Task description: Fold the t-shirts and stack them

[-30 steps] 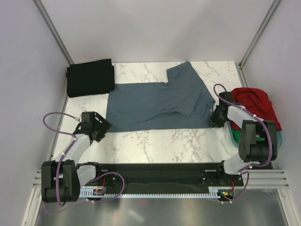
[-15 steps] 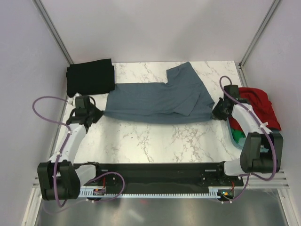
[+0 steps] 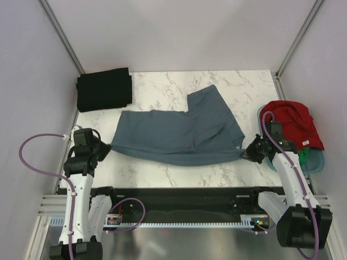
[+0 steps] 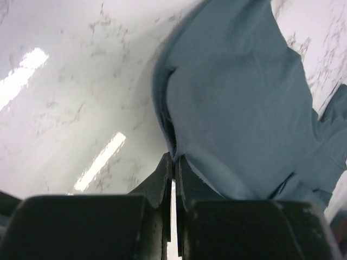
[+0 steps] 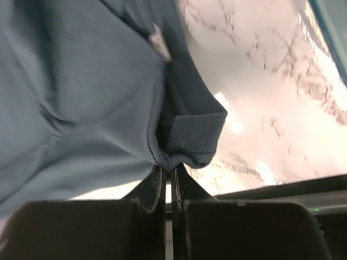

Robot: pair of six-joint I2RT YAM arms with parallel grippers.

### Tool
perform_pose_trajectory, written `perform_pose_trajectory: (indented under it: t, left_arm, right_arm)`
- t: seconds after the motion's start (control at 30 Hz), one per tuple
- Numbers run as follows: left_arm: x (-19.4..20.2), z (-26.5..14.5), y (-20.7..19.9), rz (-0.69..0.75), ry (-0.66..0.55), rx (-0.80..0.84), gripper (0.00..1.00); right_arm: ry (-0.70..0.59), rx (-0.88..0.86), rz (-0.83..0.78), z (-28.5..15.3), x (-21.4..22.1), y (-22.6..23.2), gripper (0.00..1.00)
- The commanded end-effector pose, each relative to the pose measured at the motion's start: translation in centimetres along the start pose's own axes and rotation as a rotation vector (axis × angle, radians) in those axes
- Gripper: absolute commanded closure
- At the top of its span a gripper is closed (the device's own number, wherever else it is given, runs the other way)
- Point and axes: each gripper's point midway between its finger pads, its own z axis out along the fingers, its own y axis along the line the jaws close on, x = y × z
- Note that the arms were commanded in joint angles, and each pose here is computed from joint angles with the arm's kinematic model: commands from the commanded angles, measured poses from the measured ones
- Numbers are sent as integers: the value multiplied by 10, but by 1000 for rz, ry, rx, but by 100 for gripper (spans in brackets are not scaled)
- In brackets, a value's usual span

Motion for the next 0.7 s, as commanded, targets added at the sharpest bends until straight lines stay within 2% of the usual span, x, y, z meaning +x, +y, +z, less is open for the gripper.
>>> perform_pose_trajectory:
  t: [0.0, 0.07, 0.13, 0.17, 0.2, 0.23, 0.3, 0.4, 0.53, 0.67]
  left_arm:
    - [13, -18, 4, -103, 49, -14, 94]
    - [14, -27, 4, -111, 57, -15, 91]
    - [16, -32, 5, -113, 69, -16, 82]
    - [19, -34, 6, -111, 78, -17, 74]
    - [25, -38, 5, -103, 104, 3, 49]
    - [28, -40, 7, -96, 113, 8, 37]
    - [31, -50, 8, -78, 112, 23, 22]
    - [27, -63, 11, -56, 79, 29, 17]
    - [23, -71, 11, -53, 53, 36, 17]
    - [11, -71, -5, -8, 29, 92, 19]
  right_arm:
    - [-32, -80, 37, -25, 9, 9, 97]
    - [-9, -80, 34, -32, 19, 6, 95]
    - [16, -80, 19, -40, 29, 4, 84]
    - [25, -81, 16, -41, 32, 3, 74]
    - [28, -87, 6, -42, 38, 2, 45]
    - [33, -84, 3, -41, 41, 0, 34]
    - [45, -65, -2, -40, 50, -8, 18]
    - [43, -58, -12, -40, 57, -14, 8]
    - [7, -90, 12, -43, 55, -10, 6]
    - [-24, -193, -21, -52, 44, 14, 7]
